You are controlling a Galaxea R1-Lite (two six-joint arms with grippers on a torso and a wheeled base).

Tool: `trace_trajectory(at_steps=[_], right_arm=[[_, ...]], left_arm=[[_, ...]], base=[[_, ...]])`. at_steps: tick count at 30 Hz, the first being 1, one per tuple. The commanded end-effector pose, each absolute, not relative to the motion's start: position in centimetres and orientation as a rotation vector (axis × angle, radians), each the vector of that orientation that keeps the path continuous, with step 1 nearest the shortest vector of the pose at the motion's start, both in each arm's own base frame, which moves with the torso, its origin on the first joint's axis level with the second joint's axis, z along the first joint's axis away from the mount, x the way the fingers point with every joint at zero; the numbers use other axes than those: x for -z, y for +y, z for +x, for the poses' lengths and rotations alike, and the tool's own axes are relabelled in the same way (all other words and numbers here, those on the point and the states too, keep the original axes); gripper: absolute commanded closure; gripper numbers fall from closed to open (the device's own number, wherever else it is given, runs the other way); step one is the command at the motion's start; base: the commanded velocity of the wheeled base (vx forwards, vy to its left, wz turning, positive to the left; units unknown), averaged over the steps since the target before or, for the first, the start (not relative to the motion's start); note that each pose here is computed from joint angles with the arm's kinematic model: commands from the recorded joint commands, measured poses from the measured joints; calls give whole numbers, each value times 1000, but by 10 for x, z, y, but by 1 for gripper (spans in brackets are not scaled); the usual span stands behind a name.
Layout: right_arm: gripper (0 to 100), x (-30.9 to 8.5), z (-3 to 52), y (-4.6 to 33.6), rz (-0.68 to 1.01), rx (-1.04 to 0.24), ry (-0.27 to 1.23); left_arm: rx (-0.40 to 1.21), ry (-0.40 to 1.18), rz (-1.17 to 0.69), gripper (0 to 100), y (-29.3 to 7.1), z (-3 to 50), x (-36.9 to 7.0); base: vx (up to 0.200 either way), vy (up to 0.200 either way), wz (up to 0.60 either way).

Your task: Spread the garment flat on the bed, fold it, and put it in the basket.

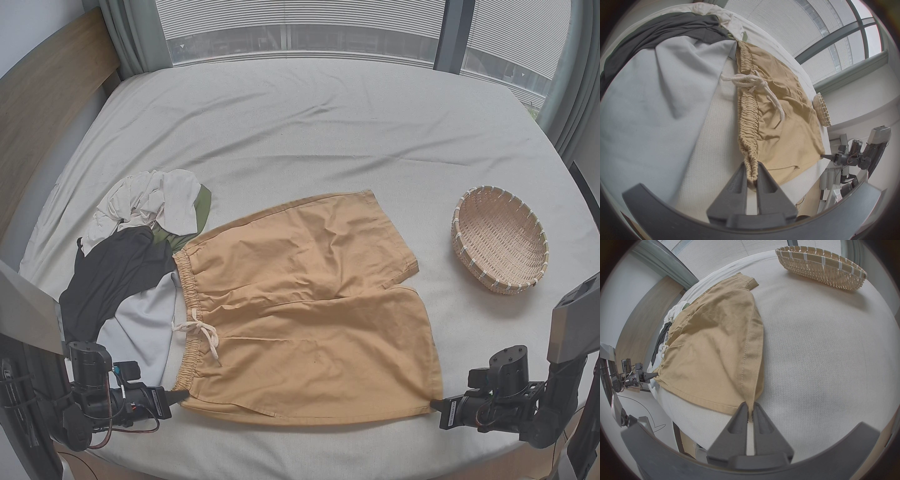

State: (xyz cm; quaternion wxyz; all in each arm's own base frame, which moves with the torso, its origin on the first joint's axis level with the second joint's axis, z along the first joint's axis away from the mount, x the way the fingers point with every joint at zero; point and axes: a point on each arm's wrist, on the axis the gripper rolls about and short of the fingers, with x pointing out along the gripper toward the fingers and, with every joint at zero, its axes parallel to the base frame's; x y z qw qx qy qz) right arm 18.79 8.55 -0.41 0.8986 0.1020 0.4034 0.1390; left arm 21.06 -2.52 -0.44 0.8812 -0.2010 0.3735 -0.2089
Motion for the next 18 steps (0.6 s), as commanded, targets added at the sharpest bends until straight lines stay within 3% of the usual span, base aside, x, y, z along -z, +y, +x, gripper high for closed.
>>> trace_trajectory(at_steps=[1, 2, 3, 6, 9, 18], right_arm=[[100, 8, 183, 86, 198, -293, 868], [100, 8, 182, 86, 197, -294, 868], [0, 8, 182, 88, 194, -301, 870], [0, 7, 182, 89, 199, -309, 859], [0, -7, 195, 90, 267, -326, 687], [0, -29, 248, 76, 377, -253, 451]], left_arm=[[443, 798, -416, 100, -24, 206, 6], [442, 800, -418, 100, -24, 206, 6], [441, 799, -418, 0, -23, 206, 6], [434, 786, -422, 0, -21, 207, 5], [422, 696, -424, 0, -16, 211, -5], [489, 514, -476, 0, -19, 218, -43]], base=[[0, 0, 0], [0, 0, 0], [0, 0, 0], [0, 0, 0], [0, 0, 0], [0, 0, 0]])
